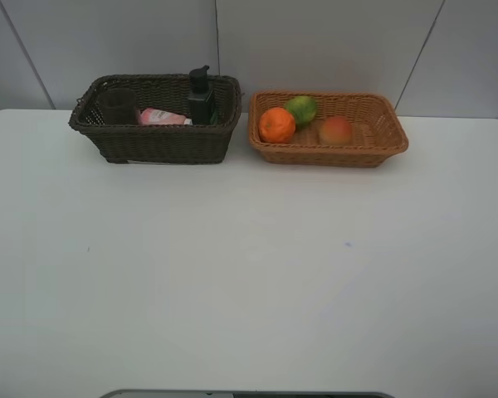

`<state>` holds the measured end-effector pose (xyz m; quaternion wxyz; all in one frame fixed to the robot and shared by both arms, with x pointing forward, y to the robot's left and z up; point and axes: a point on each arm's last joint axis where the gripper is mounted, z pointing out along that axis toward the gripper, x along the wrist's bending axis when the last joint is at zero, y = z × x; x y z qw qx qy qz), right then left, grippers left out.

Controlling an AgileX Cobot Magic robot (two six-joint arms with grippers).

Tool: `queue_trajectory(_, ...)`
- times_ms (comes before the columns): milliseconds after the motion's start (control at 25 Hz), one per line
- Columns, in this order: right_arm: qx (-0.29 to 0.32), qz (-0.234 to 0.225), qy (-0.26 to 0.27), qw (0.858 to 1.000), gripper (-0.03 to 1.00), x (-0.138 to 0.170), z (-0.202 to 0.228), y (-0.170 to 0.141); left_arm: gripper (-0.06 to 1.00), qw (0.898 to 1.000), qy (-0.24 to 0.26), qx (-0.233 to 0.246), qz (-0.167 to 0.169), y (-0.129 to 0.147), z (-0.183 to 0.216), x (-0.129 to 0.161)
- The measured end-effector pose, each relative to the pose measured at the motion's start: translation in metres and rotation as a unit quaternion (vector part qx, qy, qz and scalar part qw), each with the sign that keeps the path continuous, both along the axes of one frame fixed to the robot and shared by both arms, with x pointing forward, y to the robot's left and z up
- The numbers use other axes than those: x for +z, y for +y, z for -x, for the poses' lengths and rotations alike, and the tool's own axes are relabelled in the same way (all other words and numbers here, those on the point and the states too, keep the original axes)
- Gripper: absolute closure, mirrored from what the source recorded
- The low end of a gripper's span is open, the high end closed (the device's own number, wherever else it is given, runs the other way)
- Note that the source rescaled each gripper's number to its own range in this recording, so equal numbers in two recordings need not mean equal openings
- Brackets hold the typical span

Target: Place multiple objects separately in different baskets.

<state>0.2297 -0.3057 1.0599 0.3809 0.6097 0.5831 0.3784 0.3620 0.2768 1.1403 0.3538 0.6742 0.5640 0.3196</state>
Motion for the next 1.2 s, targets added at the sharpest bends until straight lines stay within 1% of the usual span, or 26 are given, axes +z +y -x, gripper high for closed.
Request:
queue_trajectory(200, 0.000, 0.000, 0.000, 1.000, -0.03, 0.000, 0.000, 0.000, -0.05, 1.000, -0.015, 0.002, 0.012, 0.014, 0.050, -0.017)
queue_trajectory(360, 0.000, 0.000, 0.000, 1.000, -0.03, 0.000, 0.000, 0.000, -0.06, 1.000, -0.026, -0.001, 0.007, 0.024, 0.082, -0.023)
queue_trajectory(520, 0.000, 0.000, 0.000, 1.000, -0.03, 0.000, 0.000, 0.000, -0.06, 1.000, -0.024, 0.000, 0.005, 0.031, 0.105, -0.033)
queue_trajectory(680, 0.000, 0.000, 0.000, 1.000, -0.03, 0.000, 0.000, 0.000, -0.06, 1.000, -0.023, -0.004, -0.002, 0.035, 0.117, -0.051)
queue_trajectory(920, 0.000, 0.000, 0.000, 1.000, -0.03, 0.000, 0.000, 0.000, -0.06, 0.999, -0.019, -0.023, 0.029, 0.032, 0.128, -0.081)
queue_trajectory(1040, 0.000, 0.000, 0.000, 1.000, -0.03, 0.000, 0.000, 0.000, -0.06, 0.998, -0.041, -0.031, 0.041, 0.031, 0.132, -0.083)
queue_trajectory(1200, 0.000, 0.000, 0.000, 1.000, -0.03, 0.000, 0.000, 0.000, -0.06, 0.997, -0.044, -0.036, 0.044, 0.029, 0.129, -0.087)
